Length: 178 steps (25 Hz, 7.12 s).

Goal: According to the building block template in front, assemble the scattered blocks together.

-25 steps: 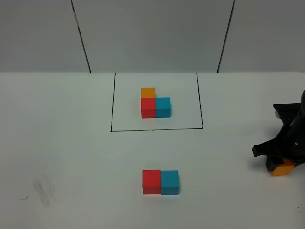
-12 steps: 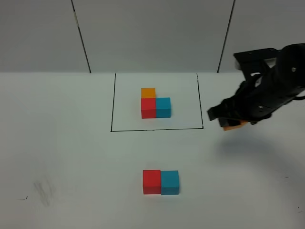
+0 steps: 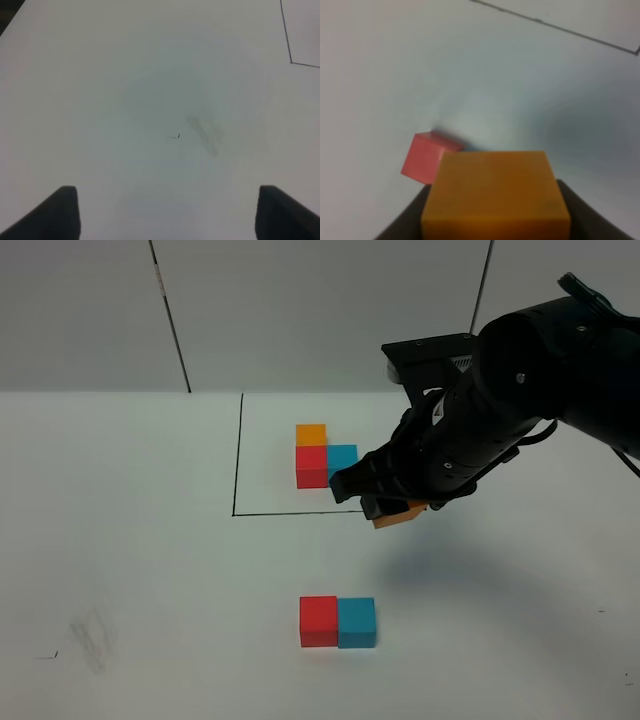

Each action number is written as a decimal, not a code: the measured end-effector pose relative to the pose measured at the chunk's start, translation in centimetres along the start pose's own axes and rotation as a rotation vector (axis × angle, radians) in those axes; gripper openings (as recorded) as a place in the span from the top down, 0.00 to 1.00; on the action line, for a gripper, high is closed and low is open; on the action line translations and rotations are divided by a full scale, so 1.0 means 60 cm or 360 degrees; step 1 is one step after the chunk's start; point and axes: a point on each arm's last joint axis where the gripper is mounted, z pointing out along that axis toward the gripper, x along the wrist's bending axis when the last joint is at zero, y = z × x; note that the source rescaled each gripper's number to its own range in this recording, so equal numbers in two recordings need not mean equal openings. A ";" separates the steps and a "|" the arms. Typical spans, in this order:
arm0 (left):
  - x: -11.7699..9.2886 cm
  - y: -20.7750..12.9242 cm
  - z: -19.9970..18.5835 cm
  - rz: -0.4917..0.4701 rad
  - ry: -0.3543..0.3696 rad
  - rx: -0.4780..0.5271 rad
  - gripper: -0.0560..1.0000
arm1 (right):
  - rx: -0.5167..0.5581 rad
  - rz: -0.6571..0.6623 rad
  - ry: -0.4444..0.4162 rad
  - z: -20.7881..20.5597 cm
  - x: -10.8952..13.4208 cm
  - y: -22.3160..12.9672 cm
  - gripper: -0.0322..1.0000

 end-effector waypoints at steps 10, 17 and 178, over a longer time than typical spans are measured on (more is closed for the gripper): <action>0.000 0.000 0.000 0.0000 0.0000 0.0000 0.38 | 0.0316 0.0322 -0.0141 0.039 0.013 0.040 0.95; 0.000 0.000 0.000 0.0000 0.0000 0.0000 0.38 | 0.0347 0.0367 -0.0209 0.103 0.054 0.063 0.95; 0.000 0.000 0.000 0.0004 0.0000 0.0000 0.38 | -0.0638 -0.0194 -0.0342 -0.360 -0.120 -0.450 0.39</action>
